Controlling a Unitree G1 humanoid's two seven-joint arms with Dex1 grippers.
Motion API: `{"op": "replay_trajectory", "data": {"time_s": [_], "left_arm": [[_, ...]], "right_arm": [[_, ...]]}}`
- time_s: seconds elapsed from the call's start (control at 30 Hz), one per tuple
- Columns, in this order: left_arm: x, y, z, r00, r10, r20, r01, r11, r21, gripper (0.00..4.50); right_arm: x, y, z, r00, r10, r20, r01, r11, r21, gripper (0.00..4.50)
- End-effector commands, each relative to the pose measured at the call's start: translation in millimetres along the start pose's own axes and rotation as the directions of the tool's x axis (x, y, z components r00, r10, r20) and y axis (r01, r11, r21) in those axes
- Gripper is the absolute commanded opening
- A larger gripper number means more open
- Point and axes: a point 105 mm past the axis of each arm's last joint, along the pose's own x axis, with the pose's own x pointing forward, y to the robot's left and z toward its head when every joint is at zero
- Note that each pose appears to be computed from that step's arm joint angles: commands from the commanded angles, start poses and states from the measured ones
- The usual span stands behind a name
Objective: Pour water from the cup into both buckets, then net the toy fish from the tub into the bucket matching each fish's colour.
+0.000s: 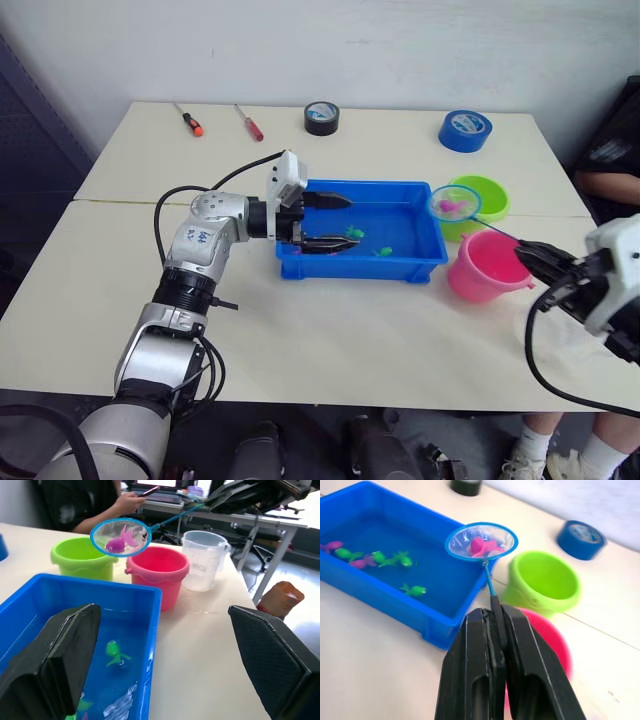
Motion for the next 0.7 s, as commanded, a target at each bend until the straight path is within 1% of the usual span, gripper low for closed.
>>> {"op": "replay_trajectory", "data": {"time_s": [0.03,0.17,0.23,0.37,0.47,0.53,0.57,0.6,0.63,0.67,0.7], "left_arm": [[8.8,-0.3,12.3,0.999,-0.048,0.017,0.047,0.997,0.056,4.48],[14.7,-0.3,12.8,0.997,-0.074,0.023,0.073,0.995,0.063,4.48],[17.1,-0.3,13.2,0.996,-0.084,0.024,0.082,0.994,0.068,4.48],[19.4,1.0,13.7,0.996,-0.088,0.026,0.085,0.994,0.072,4.48],[19.1,1.5,14.4,0.996,-0.088,0.027,0.086,0.993,0.076,4.48],[17.9,1.6,14.5,0.996,-0.086,0.027,0.083,0.993,0.078,4.48],[16.9,1.8,14.5,0.996,-0.081,0.027,0.079,0.994,0.079,4.48],[15.8,2.1,14.3,0.997,-0.077,0.026,0.074,0.994,0.081,4.48],[14.9,2.4,14.1,0.997,-0.072,0.025,0.07,0.994,0.081,4.48],[14.3,2.5,14.0,0.997,-0.07,0.025,0.067,0.994,0.081,4.48],[13.3,2.5,13.8,0.997,-0.066,0.025,0.064,0.995,0.082,4.48]], "right_arm": [[-23.9,-11.7,6.1,0.995,-0.1,-0.005,0.099,0.992,-0.076,0.0],[-37.6,-19.1,-0.6,0.987,-0.149,-0.054,0.14,0.979,-0.146,0.0],[-43.3,-20.8,-6.0,0.982,-0.169,-0.089,0.146,0.963,-0.226,0.0],[-46.4,-23.0,-13.2,0.974,-0.177,-0.145,0.094,0.886,-0.453,0.0],[-44.9,-27.6,-13.1,0.971,-0.193,-0.139,0.08,0.814,-0.575,0.0],[-41.9,-29.8,-13.1,0.971,-0.19,-0.144,0.043,0.734,-0.678,0.0],[-39.9,-29.1,-12.4,0.973,-0.179,-0.149,0.013,0.682,-0.731,0.0],[-37.9,-28.8,-11.9,0.971,-0.173,-0.162,-0.025,0.605,-0.796,0.0],[-36.1,-28.2,-12.5,0.971,-0.164,-0.175,-0.058,0.545,-0.837,0.0],[-34.9,-27.9,-13.4,0.97,-0.157,-0.184,-0.082,0.503,-0.861,0.0],[-33.6,-31.7,-15.2,0.965,-0.165,-0.202,-0.114,0.43,-0.895,0.0]]}}
